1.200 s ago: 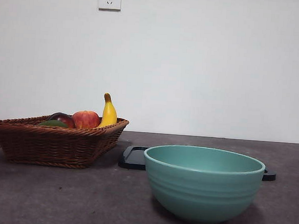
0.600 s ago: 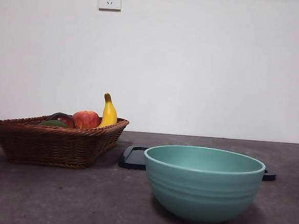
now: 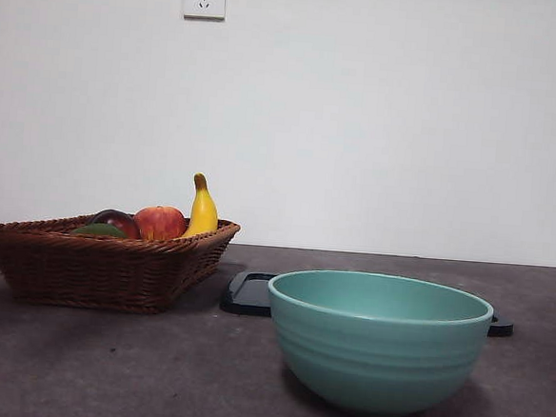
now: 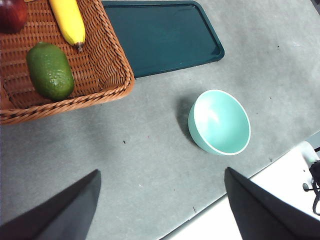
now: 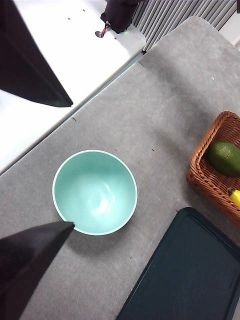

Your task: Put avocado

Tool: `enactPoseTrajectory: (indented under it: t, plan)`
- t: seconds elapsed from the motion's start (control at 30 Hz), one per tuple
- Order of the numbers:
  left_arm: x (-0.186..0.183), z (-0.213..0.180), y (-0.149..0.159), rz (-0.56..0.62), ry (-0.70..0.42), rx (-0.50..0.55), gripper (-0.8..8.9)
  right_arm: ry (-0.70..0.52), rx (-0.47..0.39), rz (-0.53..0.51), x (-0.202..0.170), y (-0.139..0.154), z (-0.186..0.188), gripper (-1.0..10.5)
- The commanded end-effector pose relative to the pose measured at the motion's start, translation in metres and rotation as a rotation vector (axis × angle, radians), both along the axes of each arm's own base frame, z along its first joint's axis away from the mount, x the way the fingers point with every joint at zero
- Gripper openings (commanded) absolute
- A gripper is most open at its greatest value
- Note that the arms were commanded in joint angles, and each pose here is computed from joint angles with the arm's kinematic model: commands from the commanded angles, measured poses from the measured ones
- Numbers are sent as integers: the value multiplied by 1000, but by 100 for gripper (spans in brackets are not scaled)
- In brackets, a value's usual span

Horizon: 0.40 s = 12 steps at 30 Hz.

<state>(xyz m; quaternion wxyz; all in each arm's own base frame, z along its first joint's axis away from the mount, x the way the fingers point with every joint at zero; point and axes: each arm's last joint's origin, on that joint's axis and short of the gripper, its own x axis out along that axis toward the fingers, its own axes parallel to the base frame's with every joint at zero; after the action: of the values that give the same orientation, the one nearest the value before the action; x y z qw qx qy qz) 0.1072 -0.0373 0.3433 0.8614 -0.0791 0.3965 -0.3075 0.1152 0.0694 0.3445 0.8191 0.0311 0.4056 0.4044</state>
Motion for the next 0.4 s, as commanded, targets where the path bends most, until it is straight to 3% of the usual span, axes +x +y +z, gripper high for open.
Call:
enactPoseTrajectory:
  t: [0.03,0.4]
  plan:
    - [3,5,0,5,-21,20,406,-22,5,13,1,2,5,374]
    - [36,3,-10,64,-32,77,405,-22,6,13,1,2,5,374]
